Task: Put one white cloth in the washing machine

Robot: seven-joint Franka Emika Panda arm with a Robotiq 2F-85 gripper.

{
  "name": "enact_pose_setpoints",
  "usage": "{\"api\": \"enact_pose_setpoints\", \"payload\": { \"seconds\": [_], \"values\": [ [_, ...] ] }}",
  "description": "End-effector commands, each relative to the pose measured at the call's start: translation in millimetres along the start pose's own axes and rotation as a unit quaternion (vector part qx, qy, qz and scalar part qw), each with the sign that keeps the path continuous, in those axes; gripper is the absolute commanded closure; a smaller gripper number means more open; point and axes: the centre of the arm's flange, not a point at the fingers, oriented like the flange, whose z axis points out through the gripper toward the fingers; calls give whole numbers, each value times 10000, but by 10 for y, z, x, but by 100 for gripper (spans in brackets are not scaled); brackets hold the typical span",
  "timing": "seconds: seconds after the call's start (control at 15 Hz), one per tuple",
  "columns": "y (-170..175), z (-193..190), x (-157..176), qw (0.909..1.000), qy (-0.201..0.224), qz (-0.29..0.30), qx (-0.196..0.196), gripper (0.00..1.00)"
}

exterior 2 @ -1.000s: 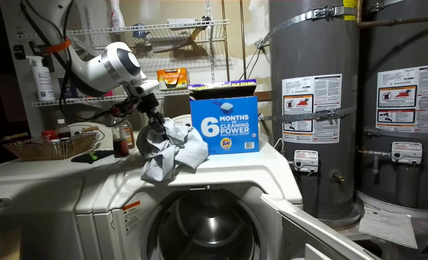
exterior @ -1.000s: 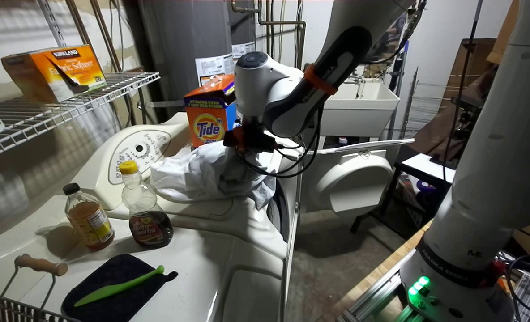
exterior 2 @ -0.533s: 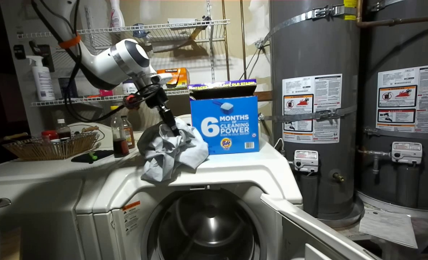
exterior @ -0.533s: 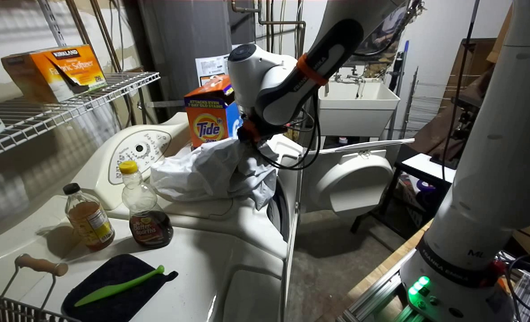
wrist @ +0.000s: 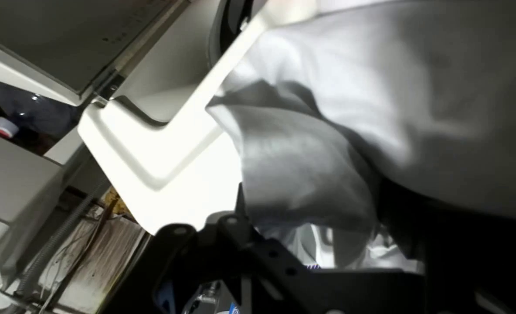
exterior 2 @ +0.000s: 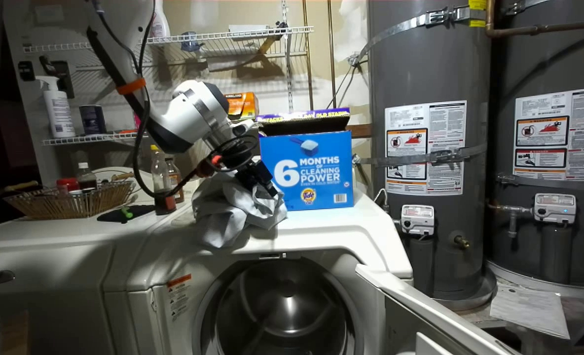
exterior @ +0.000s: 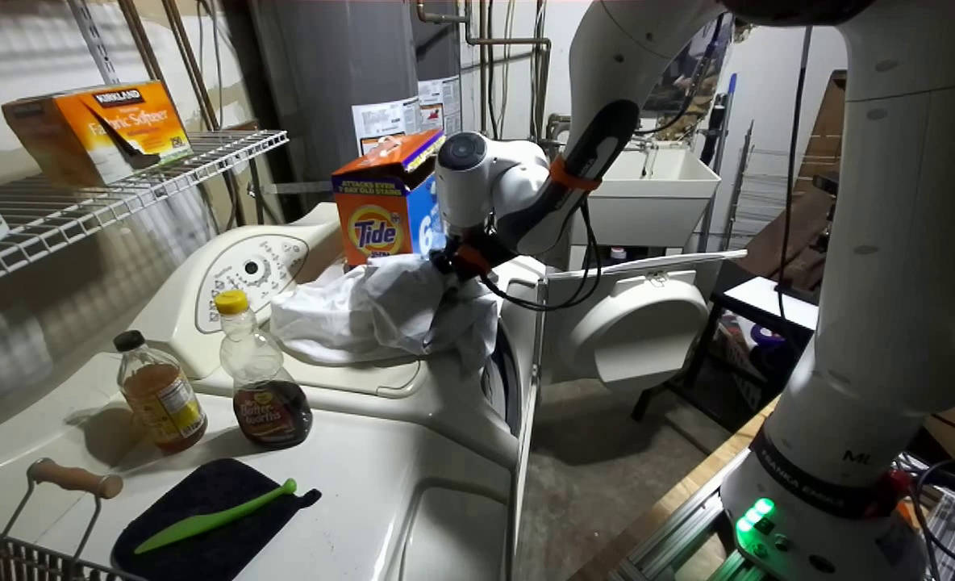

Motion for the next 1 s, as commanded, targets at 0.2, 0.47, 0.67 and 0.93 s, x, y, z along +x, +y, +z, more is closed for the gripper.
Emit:
{"api": "enact_pose_setpoints", "payload": {
  "seconds": [0.2,0.47,0.67,0.93],
  "values": [
    [-295,465,-134,9871,-444,960,1200,0],
    [-430,573,-214,9654,-967,1611,1806,0],
    [-575,594,-275,9464,-1388,1911,2201,0],
    [-830,475,-324,9192,-1912,2196,2652,41]
  ]
}}
